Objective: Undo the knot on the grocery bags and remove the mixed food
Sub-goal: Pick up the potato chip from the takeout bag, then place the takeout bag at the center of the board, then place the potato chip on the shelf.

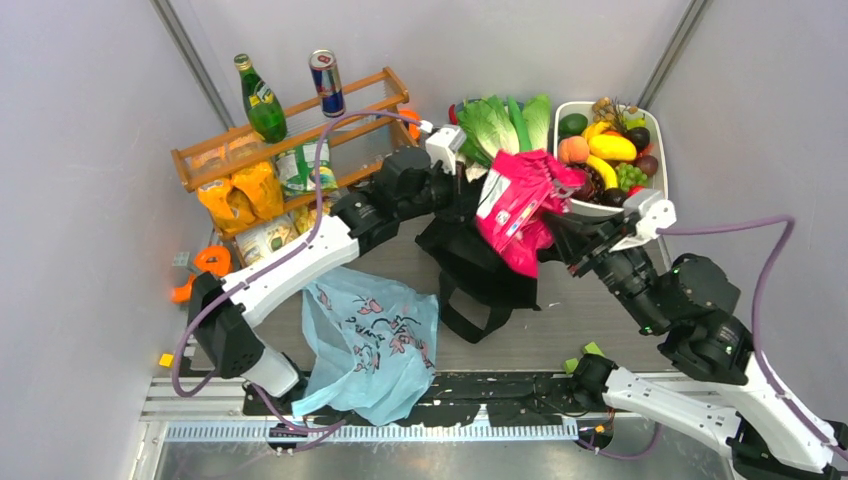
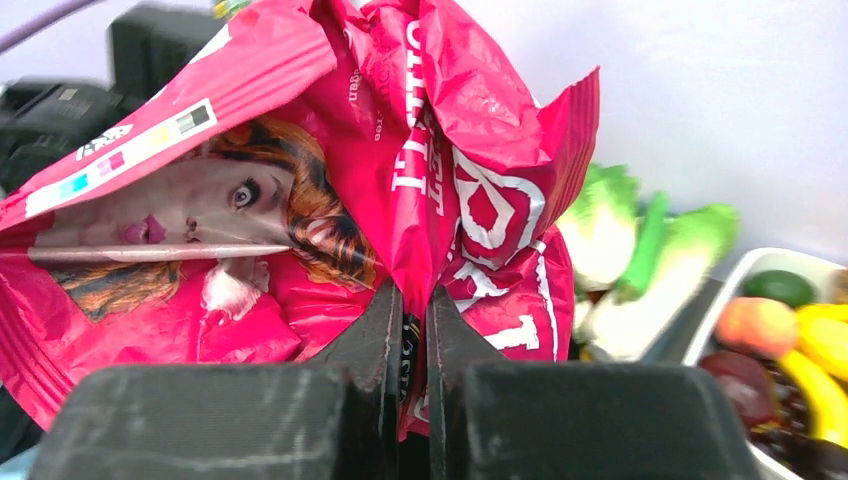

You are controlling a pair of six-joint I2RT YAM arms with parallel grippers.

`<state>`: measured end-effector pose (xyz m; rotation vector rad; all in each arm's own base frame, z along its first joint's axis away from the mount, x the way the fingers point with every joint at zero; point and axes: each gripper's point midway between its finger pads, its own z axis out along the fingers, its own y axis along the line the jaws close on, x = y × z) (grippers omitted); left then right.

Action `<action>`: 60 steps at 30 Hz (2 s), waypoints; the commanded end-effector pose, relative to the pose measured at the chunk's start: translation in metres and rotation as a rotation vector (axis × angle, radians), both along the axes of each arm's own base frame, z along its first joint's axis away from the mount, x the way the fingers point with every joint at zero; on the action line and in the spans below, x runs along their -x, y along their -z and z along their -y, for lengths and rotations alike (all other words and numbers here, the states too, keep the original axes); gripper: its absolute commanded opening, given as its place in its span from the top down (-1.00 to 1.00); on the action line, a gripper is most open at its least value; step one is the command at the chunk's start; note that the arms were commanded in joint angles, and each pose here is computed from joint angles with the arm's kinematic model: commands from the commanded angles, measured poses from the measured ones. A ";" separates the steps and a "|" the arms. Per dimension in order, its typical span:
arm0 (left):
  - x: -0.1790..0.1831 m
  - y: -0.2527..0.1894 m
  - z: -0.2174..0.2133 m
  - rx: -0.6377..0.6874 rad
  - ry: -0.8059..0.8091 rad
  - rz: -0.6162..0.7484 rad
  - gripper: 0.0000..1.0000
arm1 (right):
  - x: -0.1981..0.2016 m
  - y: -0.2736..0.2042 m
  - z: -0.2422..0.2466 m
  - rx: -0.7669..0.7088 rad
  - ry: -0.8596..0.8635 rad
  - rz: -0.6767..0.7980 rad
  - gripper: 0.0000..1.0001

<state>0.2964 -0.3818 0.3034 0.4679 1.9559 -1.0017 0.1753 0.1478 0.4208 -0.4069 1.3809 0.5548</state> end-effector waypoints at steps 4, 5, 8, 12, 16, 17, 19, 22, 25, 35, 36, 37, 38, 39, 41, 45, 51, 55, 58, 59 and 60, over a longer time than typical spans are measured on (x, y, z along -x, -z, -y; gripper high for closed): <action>0.033 -0.035 0.066 0.147 0.145 0.010 1.00 | -0.021 -0.079 0.064 -0.086 0.342 0.107 0.90; 0.035 -0.035 0.073 0.155 0.161 0.004 1.00 | -0.027 -0.079 0.060 -0.055 0.359 0.106 0.90; 0.047 -0.047 0.091 0.206 0.215 0.003 1.00 | -0.033 -0.094 0.064 -0.037 0.412 0.115 0.90; 0.063 -0.080 0.108 0.303 0.269 0.000 1.00 | -0.038 -0.109 0.064 -0.020 0.442 0.142 0.90; 0.079 -0.119 0.120 0.412 0.284 0.002 1.00 | -0.039 -0.122 0.071 -0.025 0.474 0.160 0.90; 0.080 -0.127 0.122 0.442 0.281 -0.006 1.00 | -0.038 -0.126 0.073 -0.033 0.482 0.164 0.90; 0.083 -0.143 0.129 0.502 0.281 -0.026 1.00 | -0.038 -0.132 0.076 -0.040 0.490 0.172 0.90; 0.088 -0.150 0.142 0.551 0.278 -0.050 1.00 | -0.037 -0.138 0.077 -0.051 0.494 0.180 0.90; 0.094 -0.153 0.152 0.594 0.290 -0.070 1.00 | -0.036 -0.142 0.080 -0.063 0.500 0.187 0.90; 0.057 -0.091 0.132 0.375 0.282 -0.035 -0.78 | -0.045 -0.134 0.058 -0.045 0.454 0.171 0.90; 0.055 -0.095 0.121 0.358 0.270 0.010 -0.85 | -0.045 -0.134 0.054 -0.044 0.437 0.173 0.90; 0.054 -0.097 0.110 0.343 0.258 0.059 -0.93 | -0.046 -0.133 0.051 -0.044 0.425 0.170 0.90; 0.052 -0.096 0.099 0.325 0.238 0.101 -0.97 | -0.047 -0.133 0.048 -0.043 0.414 0.172 0.90; 0.050 -0.098 0.087 0.312 0.215 0.151 -0.99 | -0.048 -0.133 0.045 -0.043 0.410 0.169 0.90; 0.047 -0.094 0.063 0.272 0.178 0.235 -0.99 | -0.050 -0.133 0.041 -0.044 0.401 0.167 0.90; 0.044 -0.078 0.013 0.182 0.119 0.275 -0.99 | -0.056 -0.133 0.034 -0.036 0.409 0.157 0.90; 0.039 -0.047 -0.072 -0.029 0.031 0.276 -0.99 | -0.083 -0.108 0.001 0.018 0.393 0.092 0.90; 0.034 -0.041 -0.142 -0.198 -0.098 0.294 -0.99 | -0.116 -0.074 -0.027 0.060 0.356 -0.001 0.90; 0.031 -0.040 -0.190 -0.259 -0.200 0.279 -0.99 | -0.144 -0.033 -0.057 0.119 0.329 -0.097 0.90; 0.029 -0.039 -0.207 -0.277 -0.246 0.276 -0.99 | -0.149 -0.021 -0.065 0.137 0.314 -0.120 0.90; 0.028 -0.040 -0.222 -0.289 -0.290 0.280 -0.99 | -0.158 -0.002 -0.079 0.158 0.293 -0.160 0.90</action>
